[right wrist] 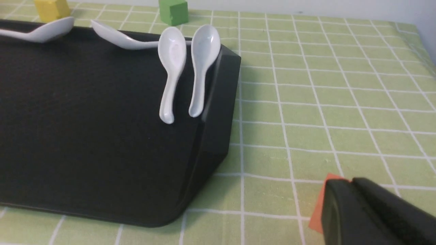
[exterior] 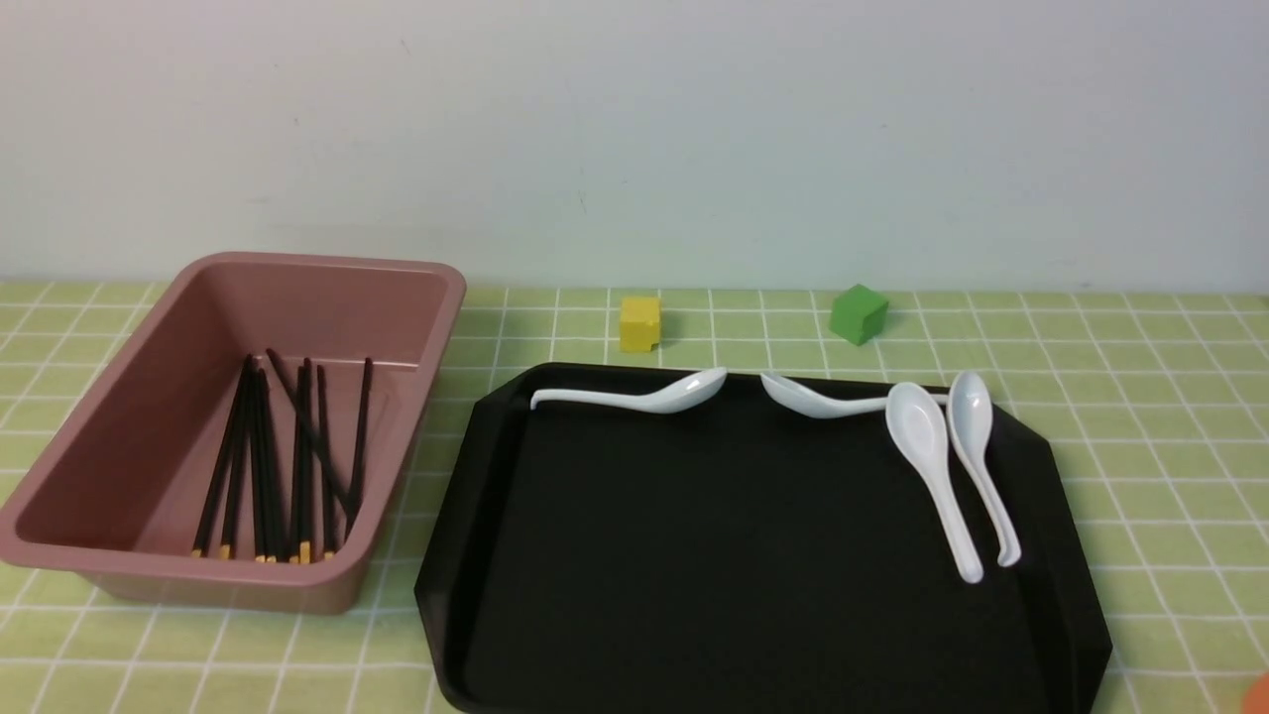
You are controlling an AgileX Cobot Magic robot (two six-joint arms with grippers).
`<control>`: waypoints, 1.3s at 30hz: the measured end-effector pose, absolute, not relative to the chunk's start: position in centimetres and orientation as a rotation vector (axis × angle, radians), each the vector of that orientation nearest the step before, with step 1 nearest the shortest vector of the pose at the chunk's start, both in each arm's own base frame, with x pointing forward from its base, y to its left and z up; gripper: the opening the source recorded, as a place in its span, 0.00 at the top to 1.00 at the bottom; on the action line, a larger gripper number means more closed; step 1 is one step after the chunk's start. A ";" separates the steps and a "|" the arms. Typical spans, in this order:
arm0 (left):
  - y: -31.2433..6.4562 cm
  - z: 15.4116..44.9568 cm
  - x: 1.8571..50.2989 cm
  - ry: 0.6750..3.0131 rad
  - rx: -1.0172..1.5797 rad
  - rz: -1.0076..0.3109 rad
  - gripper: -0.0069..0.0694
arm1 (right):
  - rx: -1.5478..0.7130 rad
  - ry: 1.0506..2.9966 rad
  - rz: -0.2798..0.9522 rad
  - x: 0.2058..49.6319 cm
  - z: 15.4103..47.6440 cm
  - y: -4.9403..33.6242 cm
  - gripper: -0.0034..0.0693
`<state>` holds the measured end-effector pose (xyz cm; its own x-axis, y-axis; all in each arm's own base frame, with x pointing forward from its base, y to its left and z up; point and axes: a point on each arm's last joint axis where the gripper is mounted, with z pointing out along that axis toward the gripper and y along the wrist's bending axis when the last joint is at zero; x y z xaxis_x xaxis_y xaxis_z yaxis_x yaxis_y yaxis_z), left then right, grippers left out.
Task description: On green tablecloth take chopsticks from black tray and put them in box.
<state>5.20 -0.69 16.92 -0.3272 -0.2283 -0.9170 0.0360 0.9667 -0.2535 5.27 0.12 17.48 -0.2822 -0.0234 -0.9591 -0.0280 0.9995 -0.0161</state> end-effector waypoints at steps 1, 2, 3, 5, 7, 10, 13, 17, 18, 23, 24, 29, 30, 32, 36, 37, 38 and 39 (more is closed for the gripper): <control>-0.7 16.9 5.2 1.888 -0.140 -0.268 0.60 | -0.054 1.857 0.009 5.3 17.5 0.2 0.88; -0.7 16.9 5.2 1.888 -0.140 -0.268 0.60 | -0.065 1.856 0.018 5.3 17.5 0.2 0.87; -0.7 16.9 5.2 1.888 -0.140 -0.268 0.60 | -0.069 1.856 0.021 5.3 17.5 0.3 0.87; -0.7 16.9 5.2 1.888 -0.140 -0.268 0.60 | -0.072 1.856 0.031 5.3 17.5 0.3 0.87; -0.7 16.9 5.2 1.888 -0.140 -0.268 0.60 | -0.063 1.857 0.045 5.3 17.5 0.4 0.87; -0.7 16.9 5.2 1.888 -0.140 -0.268 0.60 | -0.054 1.857 0.058 5.3 17.5 0.4 0.86; -0.7 16.9 5.2 1.888 -0.140 -0.268 0.60 | -0.066 1.857 0.065 5.3 17.5 0.5 0.86; -0.7 16.9 5.2 1.888 -0.140 -0.268 0.60 | -0.082 1.856 0.083 5.2 17.5 0.6 0.86; -0.7 16.9 5.2 1.888 -0.140 -0.268 0.60 | -0.080 1.856 0.085 5.2 17.5 0.6 0.86; -0.7 16.9 5.2 1.888 -0.140 -0.268 0.60 | -0.080 1.856 0.086 5.2 17.5 0.6 0.86; -0.7 16.9 5.2 1.888 -0.140 -0.268 0.60 | -0.080 1.856 0.086 5.2 17.5 0.6 0.86; -0.7 16.9 5.2 1.888 -0.140 -0.268 0.60 | -0.080 1.856 0.086 5.2 17.5 0.6 0.85; -0.7 16.9 5.2 1.888 -0.140 -0.268 0.60 | -0.080 1.856 0.086 5.2 17.5 0.6 0.85; -0.7 16.9 5.2 1.888 -0.140 -0.268 0.60 | -0.080 1.856 0.086 5.2 17.5 0.6 0.85; -0.7 16.9 5.2 1.888 -0.140 -0.268 0.60 | -0.081 1.856 0.086 5.2 17.5 0.6 0.84; -0.7 16.9 5.2 1.888 -0.140 -0.268 0.60 | -0.081 1.856 0.086 5.2 17.5 0.6 0.84; -0.7 16.9 5.2 1.888 -0.140 -0.268 0.60 | -0.081 1.856 0.086 5.2 17.5 0.6 0.84; -0.7 16.9 5.2 1.888 -0.140 -0.268 0.60 | -0.081 1.856 0.086 5.2 17.5 0.6 0.84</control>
